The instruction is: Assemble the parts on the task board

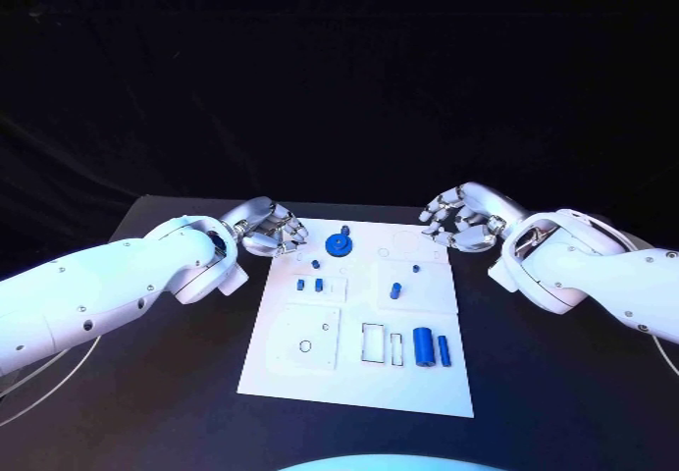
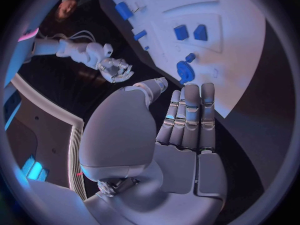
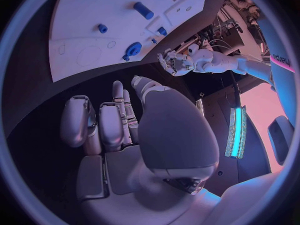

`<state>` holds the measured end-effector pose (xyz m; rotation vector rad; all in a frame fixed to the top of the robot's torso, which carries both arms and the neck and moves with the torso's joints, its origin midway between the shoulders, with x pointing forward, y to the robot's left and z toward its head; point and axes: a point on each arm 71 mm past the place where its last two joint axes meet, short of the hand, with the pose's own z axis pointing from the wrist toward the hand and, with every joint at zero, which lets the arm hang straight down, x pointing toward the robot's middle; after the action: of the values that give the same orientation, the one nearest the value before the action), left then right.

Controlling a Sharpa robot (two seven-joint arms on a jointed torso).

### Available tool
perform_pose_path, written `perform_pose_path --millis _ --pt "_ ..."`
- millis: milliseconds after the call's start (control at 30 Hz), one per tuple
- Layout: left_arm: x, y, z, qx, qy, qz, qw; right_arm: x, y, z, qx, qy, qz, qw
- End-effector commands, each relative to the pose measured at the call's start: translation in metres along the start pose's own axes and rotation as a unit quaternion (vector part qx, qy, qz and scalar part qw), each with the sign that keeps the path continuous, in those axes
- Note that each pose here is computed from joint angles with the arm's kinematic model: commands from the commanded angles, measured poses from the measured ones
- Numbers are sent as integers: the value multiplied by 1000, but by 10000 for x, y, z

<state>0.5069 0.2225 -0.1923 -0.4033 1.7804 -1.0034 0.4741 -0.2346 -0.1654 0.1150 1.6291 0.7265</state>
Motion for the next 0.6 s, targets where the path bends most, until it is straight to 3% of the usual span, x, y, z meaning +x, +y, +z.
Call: perform_pose_path --millis 33,300,600 --pt "-99 -37 -51 28 -70 -172 982 120 -8 -4 -6 60 -93 994" --pt "-84 -45 -185 33 -93 -296 950 245 27 29 -22 73 -180 981" --pt "10 -98 -264 45 -80 -345 934 374 41 77 -17 89 -232 968"
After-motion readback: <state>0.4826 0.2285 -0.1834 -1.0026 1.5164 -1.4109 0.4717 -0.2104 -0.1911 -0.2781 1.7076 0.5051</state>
